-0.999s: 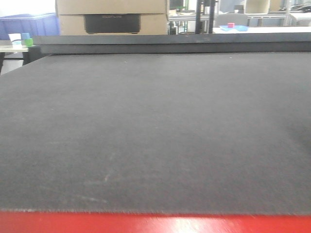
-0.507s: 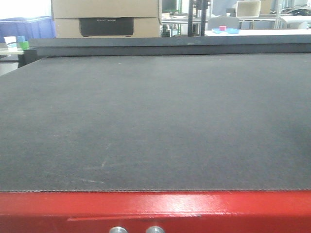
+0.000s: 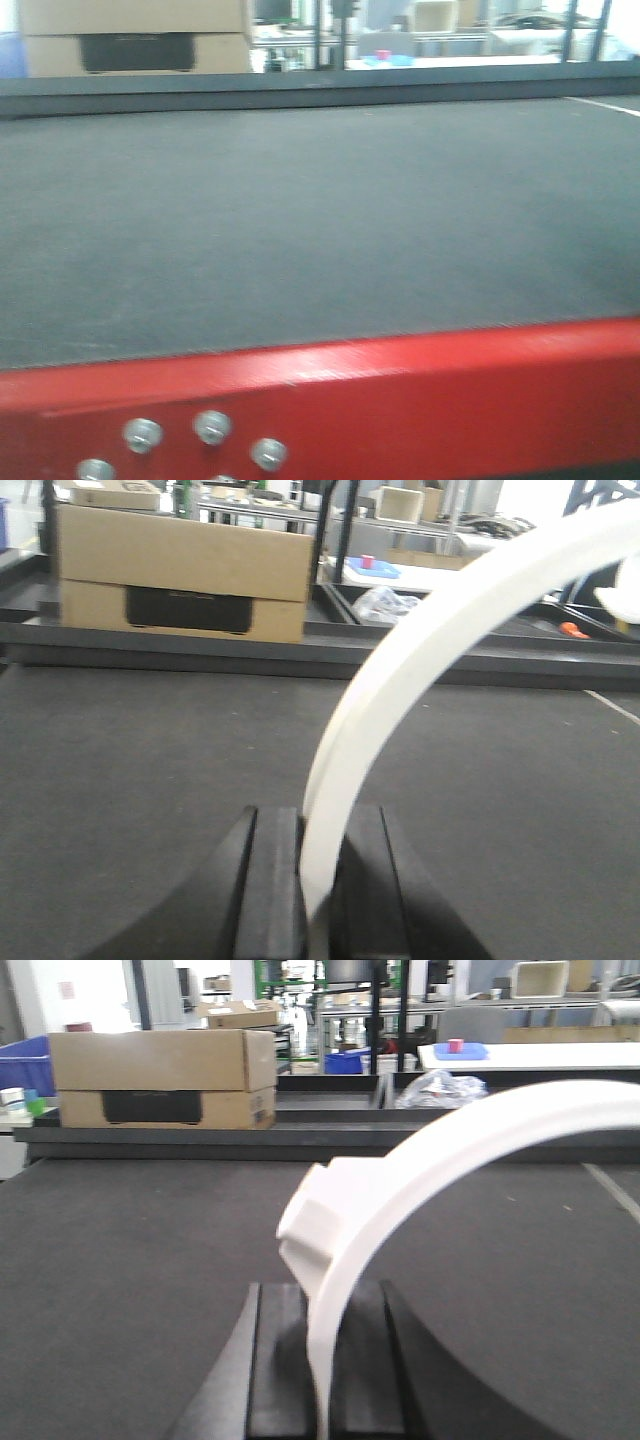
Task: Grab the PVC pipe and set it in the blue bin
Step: 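Hold the pipe in both grippers and drive back from the table, then drive along the aisle past the red table holding the pipe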
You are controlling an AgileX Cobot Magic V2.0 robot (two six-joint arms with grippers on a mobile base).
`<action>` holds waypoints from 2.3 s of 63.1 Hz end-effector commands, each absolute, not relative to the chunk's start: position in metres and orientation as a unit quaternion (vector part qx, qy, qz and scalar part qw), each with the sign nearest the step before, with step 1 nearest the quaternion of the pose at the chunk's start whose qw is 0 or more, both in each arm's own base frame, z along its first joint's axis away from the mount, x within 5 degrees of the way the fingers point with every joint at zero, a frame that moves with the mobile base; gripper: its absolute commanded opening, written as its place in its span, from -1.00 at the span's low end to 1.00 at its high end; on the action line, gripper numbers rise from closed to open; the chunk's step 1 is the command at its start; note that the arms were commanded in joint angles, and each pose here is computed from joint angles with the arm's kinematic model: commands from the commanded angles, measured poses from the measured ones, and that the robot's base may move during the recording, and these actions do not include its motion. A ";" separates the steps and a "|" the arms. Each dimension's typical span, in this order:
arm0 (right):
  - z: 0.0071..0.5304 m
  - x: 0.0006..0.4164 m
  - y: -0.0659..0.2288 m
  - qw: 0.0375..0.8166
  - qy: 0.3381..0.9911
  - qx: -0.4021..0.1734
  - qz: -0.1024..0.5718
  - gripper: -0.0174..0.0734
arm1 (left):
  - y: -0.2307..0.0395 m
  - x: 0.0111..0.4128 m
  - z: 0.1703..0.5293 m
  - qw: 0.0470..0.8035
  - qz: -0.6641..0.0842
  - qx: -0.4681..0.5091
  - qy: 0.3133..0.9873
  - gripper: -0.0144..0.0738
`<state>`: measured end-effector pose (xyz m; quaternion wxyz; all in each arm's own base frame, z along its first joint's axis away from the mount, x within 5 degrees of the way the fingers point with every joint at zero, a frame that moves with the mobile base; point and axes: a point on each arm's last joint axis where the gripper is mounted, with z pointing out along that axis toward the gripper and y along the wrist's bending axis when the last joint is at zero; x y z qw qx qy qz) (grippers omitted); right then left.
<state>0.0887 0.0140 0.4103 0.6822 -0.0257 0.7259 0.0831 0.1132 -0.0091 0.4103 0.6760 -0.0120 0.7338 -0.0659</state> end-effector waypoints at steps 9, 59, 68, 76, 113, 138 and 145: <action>0.414 0.087 0.013 0.696 0.713 -0.028 0.078 -0.99 | -0.009 0.113 0.413 0.687 -0.069 -0.015 0.723 -0.93; 0.414 0.087 0.014 0.696 0.713 -0.027 0.080 -0.99 | -0.009 0.113 0.413 0.687 -0.069 -0.015 0.723 -0.93; 0.414 0.087 0.014 0.696 0.713 -0.027 0.080 -0.99 | -0.009 0.113 0.413 0.687 -0.069 -0.015 0.723 -0.93; 0.414 0.087 0.014 0.696 0.713 -0.027 0.080 -0.99 | -0.009 0.113 0.413 0.687 -0.069 -0.015 0.723 -0.93; 0.414 0.087 0.014 0.696 0.712 -0.026 0.084 -0.99 | -0.009 0.111 0.414 0.690 -0.070 -0.015 0.721 -0.93; 0.414 0.087 0.014 0.696 0.713 -0.026 0.084 -0.99 | -0.009 0.110 0.414 0.691 -0.070 -0.015 0.720 -0.93; 0.414 0.087 0.014 0.696 0.713 -0.026 0.084 -0.99 | -0.009 0.110 0.414 0.691 -0.070 -0.015 0.720 -0.93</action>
